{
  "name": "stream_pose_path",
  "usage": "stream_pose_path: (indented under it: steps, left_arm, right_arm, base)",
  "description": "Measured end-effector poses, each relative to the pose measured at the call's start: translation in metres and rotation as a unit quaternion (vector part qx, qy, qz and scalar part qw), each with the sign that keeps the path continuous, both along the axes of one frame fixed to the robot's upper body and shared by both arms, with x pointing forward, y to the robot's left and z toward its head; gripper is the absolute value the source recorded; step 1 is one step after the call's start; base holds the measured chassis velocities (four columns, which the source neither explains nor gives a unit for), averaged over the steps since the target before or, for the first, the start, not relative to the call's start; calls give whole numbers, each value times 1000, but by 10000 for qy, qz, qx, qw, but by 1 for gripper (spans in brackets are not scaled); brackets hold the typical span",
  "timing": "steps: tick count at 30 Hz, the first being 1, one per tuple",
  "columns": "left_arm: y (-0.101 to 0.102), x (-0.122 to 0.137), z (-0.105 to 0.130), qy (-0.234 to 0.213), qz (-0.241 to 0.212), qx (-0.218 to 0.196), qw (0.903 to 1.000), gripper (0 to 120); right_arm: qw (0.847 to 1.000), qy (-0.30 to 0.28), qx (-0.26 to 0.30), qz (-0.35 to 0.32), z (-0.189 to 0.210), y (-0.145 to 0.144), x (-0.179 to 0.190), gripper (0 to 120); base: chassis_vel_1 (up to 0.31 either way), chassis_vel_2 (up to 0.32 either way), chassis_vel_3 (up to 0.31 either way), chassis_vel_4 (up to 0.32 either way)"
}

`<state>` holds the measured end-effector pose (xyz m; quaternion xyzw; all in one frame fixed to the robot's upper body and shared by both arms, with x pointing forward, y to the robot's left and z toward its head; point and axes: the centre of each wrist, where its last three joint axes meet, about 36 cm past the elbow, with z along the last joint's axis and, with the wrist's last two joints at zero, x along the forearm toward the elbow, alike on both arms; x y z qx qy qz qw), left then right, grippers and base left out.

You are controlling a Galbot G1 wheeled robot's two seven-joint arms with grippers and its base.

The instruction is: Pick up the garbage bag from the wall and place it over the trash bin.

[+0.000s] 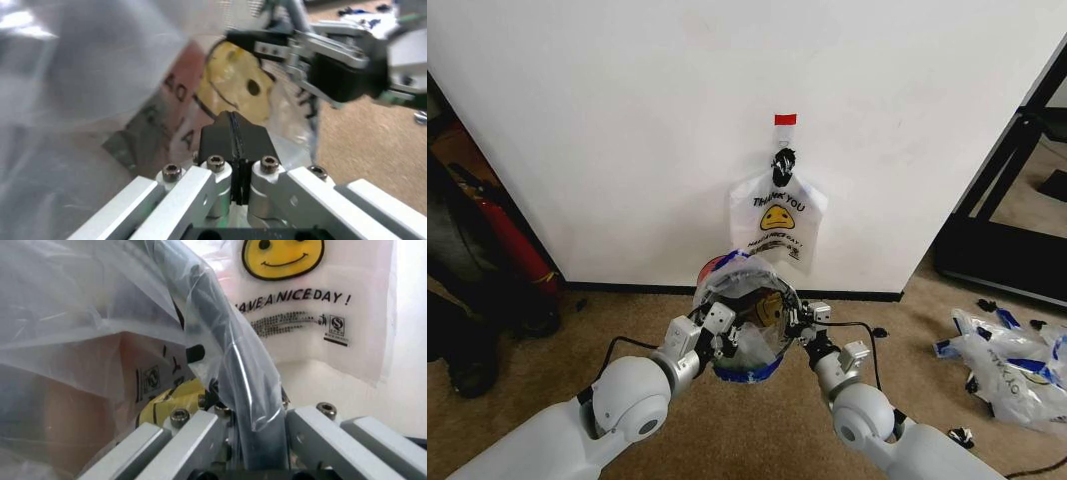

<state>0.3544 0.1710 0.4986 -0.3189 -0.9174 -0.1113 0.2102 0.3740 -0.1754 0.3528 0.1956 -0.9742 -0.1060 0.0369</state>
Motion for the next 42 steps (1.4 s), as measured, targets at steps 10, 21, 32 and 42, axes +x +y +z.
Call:
stream_pose_path:
  steps: [10, 21, 32, 42]
  left_arm:
    - [-2, 6, -18, 84, 27, 262, 9996, 0]
    - [26, 3, -9, -286, 196, 283, 9990, 0]
    - [22, -10, -6, -178, -132, -218, 9995, 34]
    - [13, -21, 28, -613, -300, -431, 9967, 71]
  right_arm:
    - [9999, -44, -84, -36, -5, -4, 5, 0]
    - [9993, 227, 116, -262, -11, -6, 13, 0]
    - [9988, 305, 229, -312, -8, -5, 13, 0]
    - [9992, 247, 150, -293, -11, -9, 15, 0]
  base:
    - [0, 0, 0, 0]
    - [0, 0, 0, 0]
    - [0, 0, 0, 0]
    - [0, 0, 0, 0]
